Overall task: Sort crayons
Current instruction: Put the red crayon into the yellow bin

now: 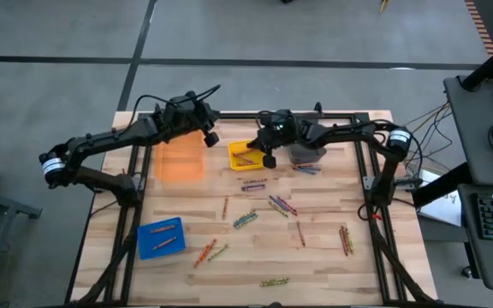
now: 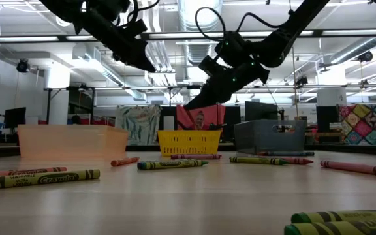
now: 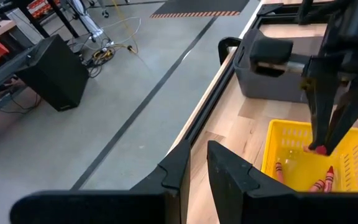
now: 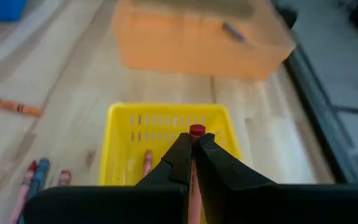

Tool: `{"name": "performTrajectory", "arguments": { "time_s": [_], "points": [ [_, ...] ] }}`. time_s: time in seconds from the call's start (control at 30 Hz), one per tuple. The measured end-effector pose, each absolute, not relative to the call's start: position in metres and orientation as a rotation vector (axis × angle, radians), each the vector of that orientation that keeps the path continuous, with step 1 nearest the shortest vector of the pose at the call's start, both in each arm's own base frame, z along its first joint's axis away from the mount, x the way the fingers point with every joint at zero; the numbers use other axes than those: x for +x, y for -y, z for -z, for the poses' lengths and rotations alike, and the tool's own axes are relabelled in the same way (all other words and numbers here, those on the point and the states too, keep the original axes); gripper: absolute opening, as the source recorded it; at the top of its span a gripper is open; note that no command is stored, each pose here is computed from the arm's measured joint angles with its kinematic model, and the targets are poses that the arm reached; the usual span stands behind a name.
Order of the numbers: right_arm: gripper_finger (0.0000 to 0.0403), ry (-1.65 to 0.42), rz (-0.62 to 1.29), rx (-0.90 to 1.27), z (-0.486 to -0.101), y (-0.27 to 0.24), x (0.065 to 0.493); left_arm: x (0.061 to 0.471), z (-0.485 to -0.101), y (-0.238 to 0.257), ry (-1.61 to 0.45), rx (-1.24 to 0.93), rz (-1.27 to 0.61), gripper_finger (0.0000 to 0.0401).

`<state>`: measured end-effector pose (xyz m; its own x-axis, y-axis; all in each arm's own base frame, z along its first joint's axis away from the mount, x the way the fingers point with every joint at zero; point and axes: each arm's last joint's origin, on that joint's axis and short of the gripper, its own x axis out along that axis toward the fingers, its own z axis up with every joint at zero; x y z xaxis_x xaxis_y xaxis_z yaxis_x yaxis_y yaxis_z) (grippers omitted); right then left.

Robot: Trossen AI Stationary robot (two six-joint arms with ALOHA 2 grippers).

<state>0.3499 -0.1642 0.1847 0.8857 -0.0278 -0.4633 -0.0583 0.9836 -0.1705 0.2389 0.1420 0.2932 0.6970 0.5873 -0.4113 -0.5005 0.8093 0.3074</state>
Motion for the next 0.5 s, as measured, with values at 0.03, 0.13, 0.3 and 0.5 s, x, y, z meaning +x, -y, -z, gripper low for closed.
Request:
{"name": "performTrajectory", "arguments": {
  "time_s": [0.03,0.13,0.3,0.5],
  "points": [
    [0.0008,-0.502,-0.021,-0.179,-0.182,0.165,0.352,0.239,-0.293,-0.142,-0.518,0.176,-0.61,0.0037],
    [0.0008,-0.545,-0.034,-0.176,-0.18,0.169,0.359,0.239,-0.293,-0.142,-0.515,0.154,-0.615,0.0037],
    [0.0008,-0.636,-0.061,-0.183,-0.177,0.175,0.371,0.238,-0.291,-0.141,-0.532,0.123,-0.617,0.0037],
    [0.0009,-0.695,-0.093,-0.21,-0.181,0.178,0.378,0.237,-0.29,-0.141,-0.546,0.12,-0.615,0.0037]
  ]
}}
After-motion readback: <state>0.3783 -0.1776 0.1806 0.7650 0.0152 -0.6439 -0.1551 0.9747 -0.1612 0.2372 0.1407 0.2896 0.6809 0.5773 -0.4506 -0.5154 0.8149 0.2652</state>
